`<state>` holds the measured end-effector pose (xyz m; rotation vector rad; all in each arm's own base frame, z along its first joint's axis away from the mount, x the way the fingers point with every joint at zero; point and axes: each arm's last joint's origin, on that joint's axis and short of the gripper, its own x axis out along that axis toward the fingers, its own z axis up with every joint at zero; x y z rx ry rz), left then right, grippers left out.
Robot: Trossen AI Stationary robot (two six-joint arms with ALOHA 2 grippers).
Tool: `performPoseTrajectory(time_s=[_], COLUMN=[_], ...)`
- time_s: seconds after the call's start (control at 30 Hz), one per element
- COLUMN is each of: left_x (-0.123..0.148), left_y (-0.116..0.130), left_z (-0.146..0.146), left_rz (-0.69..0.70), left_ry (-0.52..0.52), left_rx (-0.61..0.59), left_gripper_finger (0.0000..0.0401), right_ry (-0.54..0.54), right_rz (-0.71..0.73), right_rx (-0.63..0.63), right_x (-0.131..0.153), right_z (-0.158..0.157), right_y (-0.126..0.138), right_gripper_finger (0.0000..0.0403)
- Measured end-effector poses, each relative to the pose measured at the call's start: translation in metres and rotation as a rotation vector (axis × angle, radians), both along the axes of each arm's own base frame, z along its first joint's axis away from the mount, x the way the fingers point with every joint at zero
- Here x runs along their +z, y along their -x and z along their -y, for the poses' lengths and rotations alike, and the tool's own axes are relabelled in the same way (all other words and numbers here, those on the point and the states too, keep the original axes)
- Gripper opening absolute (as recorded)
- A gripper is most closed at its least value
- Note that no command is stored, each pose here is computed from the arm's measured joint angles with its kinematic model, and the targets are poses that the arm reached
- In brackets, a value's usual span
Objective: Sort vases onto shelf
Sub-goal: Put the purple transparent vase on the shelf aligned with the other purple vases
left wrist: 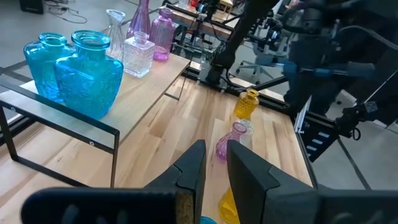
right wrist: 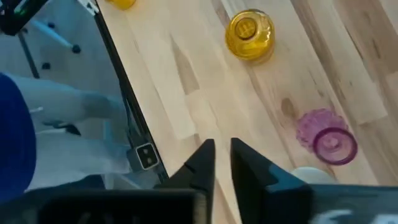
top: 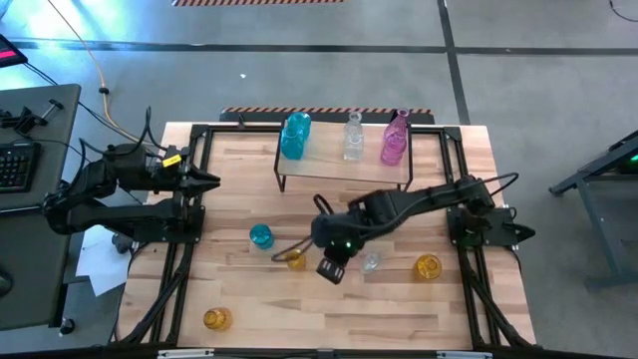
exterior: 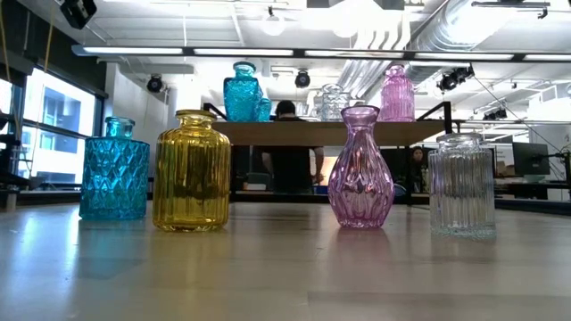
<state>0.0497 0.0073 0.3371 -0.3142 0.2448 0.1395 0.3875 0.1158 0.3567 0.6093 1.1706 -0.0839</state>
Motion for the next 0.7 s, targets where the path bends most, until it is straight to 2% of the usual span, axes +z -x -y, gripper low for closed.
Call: performPoseTrajectory(time_s=[0.2,0.3,0.4,0.5,0.7], left_x=[0.000,0.000,0.000,0.001,0.001], left_y=[0.000,0.000,0.000,0.000,-0.001], left_z=[0.000,0.000,-0.001,-0.001,-0.002], left_rz=[0.003,0.004,0.006,0.010,0.011], left_ry=[0.033,0.032,0.028,0.021,0.013], left_rx=[0.009,0.010,0.032,0.051,0.081], left_gripper_finger=[0.0058,0.0058,0.0058,0.0058,0.0058], right_ry=[0.051,0.136,0.158,0.159,0.161], right_rz=[-0.071,-0.152,-0.225,-0.231,-0.303], right_rx=[-0.007,-0.164,-0.272,-0.331,-0.334], right_x=[-0.015,-0.027,-0.041,-0.052,-0.077], right_z=[0.024,0.034,0.037,0.031,0.014], right_y=[-0.010,-0.012,-0.016,-0.023,-0.031], right_gripper_finger=[0.0105,0.0127,0.0133,0.0133,0.0133])
